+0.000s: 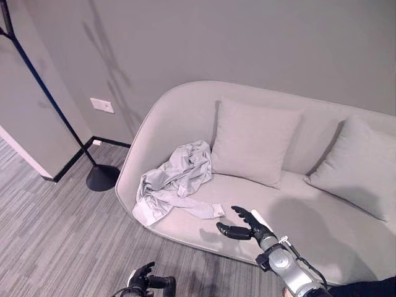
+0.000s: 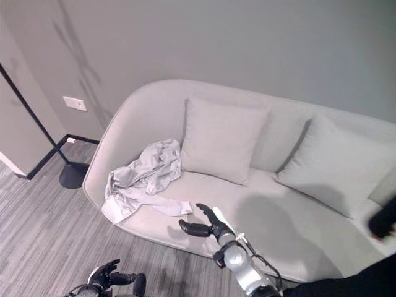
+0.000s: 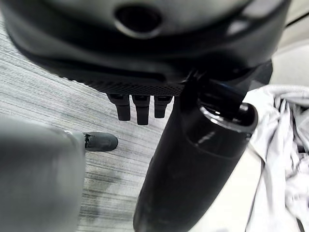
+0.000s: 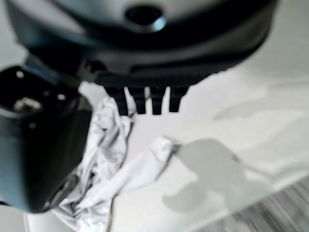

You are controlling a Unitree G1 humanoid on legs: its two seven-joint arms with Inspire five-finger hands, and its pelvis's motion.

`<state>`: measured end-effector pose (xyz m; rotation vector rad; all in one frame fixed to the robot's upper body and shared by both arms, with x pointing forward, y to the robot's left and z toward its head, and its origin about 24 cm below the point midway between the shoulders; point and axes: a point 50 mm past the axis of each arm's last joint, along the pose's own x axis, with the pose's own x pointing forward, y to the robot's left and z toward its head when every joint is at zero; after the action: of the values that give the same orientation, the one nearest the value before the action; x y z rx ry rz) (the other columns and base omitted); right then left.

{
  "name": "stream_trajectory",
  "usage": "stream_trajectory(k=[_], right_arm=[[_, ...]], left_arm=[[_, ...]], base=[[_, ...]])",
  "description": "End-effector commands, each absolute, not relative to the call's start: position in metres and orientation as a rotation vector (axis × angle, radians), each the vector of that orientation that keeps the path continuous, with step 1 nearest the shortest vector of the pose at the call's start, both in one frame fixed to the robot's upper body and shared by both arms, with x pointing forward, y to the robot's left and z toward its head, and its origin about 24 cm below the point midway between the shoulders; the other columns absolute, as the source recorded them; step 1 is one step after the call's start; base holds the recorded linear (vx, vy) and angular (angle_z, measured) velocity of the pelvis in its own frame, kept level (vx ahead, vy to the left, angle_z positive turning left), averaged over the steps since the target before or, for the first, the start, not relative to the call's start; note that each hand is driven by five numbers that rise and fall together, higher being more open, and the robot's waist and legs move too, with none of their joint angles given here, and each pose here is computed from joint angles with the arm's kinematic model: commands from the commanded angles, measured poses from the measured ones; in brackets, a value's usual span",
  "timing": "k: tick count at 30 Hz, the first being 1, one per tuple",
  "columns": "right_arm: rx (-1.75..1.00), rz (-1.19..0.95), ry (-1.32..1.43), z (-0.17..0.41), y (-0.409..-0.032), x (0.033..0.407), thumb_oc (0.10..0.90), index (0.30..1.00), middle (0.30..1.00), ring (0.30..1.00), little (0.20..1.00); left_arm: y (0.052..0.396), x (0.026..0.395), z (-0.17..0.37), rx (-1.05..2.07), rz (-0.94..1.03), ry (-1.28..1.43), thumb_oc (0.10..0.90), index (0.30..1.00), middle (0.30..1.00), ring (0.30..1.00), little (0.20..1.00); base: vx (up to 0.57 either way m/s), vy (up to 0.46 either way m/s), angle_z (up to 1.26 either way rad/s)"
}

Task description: Hang the clothes on the sofa on the clothes rack.

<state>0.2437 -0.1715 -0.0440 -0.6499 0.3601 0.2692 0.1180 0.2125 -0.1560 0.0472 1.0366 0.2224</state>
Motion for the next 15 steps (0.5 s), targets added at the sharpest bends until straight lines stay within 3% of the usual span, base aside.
stream_trajectory(k=[1, 11, 15], right_arm=[[-0.73, 0.144, -0.063, 0.045, -0.169, 0.314, 0.8, 0.9, 0.9, 0.9, 0.9], [-1.143, 0.048, -0.214, 0.092, -0.182, 0.361, 0.8, 0.9, 0.9, 0.9, 0.9], [-1.47, -0.008, -0.204, 0.096, -0.2, 0.377, 0.8, 0.9, 0.9, 0.9, 0.9]], left_arm=[[0.223, 0.1, -0.16, 0.142, 0.212, 1.091, 0.8, 0.9, 0.9, 0.9, 0.9], [0.239, 0.116, -0.151, 0.206, 0.223, 1.016, 0.8, 0.9, 0.9, 0.9, 0.9], [0.238, 0.128, -0.146, 0.318, 0.151, 0.971, 0.8, 0.9, 0.9, 0.9, 0.9]], base=[[-0.06, -0.006, 0.1], [-0.03, -0.019, 0.27], [0.04, 0.033, 0.33]])
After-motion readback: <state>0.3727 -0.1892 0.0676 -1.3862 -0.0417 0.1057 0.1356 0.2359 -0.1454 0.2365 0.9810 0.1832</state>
